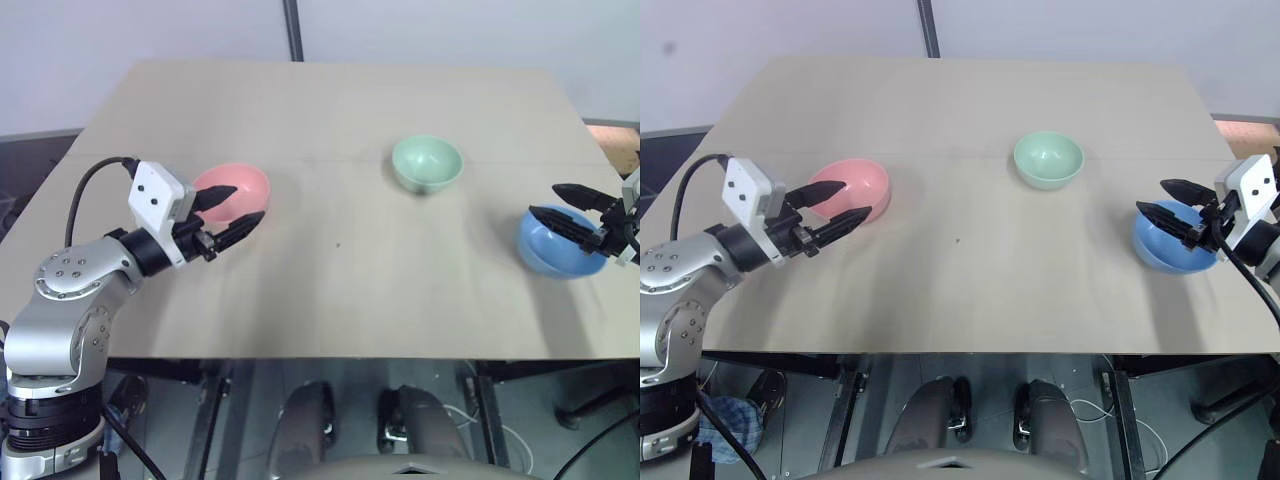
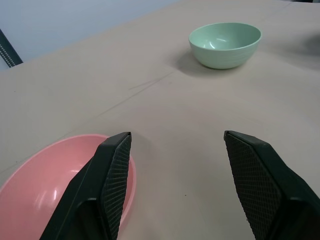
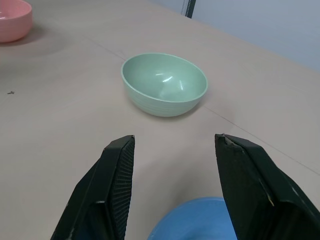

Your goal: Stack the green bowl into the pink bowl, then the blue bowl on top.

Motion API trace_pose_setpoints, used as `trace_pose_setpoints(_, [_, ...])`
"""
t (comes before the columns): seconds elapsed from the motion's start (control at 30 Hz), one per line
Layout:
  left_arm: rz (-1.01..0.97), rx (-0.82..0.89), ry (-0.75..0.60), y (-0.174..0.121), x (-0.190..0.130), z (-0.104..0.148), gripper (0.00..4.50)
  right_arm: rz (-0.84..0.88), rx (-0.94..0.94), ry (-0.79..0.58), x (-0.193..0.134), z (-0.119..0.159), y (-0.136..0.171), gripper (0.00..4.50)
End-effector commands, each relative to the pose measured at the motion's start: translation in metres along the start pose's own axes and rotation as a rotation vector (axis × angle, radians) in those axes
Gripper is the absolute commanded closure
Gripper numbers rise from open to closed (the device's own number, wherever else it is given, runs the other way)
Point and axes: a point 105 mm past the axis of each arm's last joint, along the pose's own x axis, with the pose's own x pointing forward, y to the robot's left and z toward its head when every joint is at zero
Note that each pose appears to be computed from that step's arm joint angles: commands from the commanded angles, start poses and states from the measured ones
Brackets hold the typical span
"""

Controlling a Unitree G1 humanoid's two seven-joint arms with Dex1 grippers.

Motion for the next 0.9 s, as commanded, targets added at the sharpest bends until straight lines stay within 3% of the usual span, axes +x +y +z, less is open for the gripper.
trace_pose_setpoints(0.03, [0.005,0.064,-0.035,-0.0006,-0.0046,0.0135,1.36,0.001,-0.051,-0.025,-0.0027,0.0128,-0.0006,1.70])
trace_pose_setpoints(0.9, [0.000,0.039,-0.017,-0.0001,-0.0042,0.0059,1.36,0.008,-0.048,-0.012,0.0005,0.0078,0.0037,1.70])
